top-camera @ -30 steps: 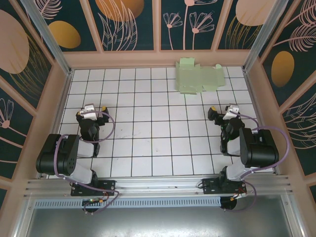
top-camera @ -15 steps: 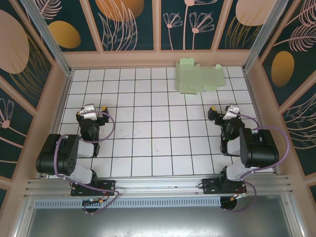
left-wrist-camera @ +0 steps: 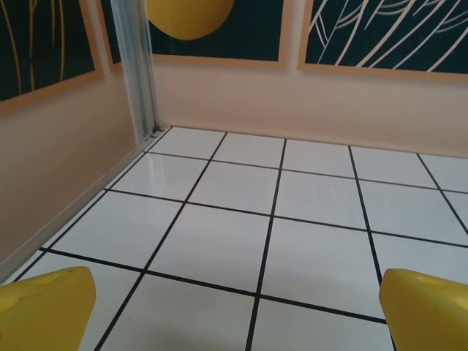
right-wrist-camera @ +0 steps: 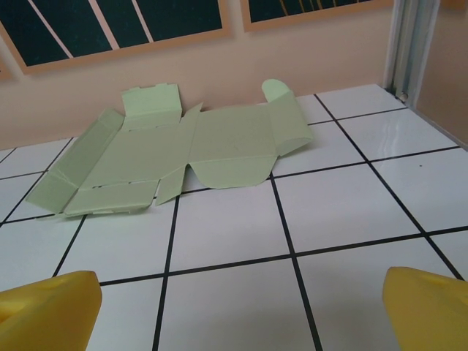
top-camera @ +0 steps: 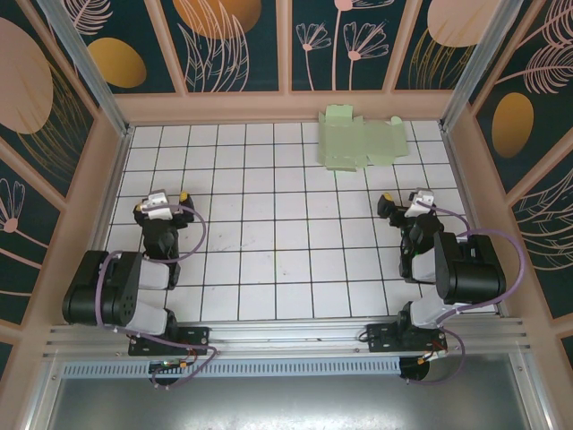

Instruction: Fold the paper box

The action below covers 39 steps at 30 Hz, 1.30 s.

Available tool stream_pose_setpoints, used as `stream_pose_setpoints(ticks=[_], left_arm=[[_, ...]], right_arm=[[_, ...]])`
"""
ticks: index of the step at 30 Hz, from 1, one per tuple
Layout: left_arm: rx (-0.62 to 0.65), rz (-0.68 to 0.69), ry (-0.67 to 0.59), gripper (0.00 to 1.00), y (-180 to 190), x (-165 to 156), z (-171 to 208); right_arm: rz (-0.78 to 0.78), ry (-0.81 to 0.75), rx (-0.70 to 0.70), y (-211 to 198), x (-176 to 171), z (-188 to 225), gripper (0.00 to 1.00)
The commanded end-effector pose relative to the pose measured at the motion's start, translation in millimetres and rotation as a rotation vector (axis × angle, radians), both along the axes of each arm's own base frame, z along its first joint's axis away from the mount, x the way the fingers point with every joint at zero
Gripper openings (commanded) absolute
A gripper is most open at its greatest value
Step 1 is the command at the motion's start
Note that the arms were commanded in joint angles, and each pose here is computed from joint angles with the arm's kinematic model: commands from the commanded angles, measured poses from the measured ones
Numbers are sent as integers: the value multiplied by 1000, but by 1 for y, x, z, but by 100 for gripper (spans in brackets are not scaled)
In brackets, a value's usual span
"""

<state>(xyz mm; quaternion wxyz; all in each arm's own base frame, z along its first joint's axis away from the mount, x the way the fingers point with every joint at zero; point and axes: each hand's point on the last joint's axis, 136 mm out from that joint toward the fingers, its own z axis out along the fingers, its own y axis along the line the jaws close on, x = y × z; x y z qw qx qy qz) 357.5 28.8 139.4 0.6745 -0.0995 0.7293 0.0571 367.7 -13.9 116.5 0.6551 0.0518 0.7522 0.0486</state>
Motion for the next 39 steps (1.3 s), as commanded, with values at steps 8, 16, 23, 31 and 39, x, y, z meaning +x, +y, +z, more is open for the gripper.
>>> stream_pose_setpoints(ticks=[8, 16, 23, 31, 39], left_arm=[[-193, 9, 18, 99, -20, 17, 49], [-419, -216, 136, 99, -119, 66, 58], [-565, -443, 238, 99, -228, 112, 48], [-654, -632, 384, 99, -334, 166, 13], [-684, -703, 524, 90, -397, 204, -43]], right_arm=[[-97, -52, 37, -9, -3, 54, 99], [-21, 13, 179, 11, 5, 89, 99], [52, 48, 258, 25, -3, 100, 99], [100, 73, 280, 35, -11, 96, 99], [118, 99, 303, 39, -15, 88, 99]])
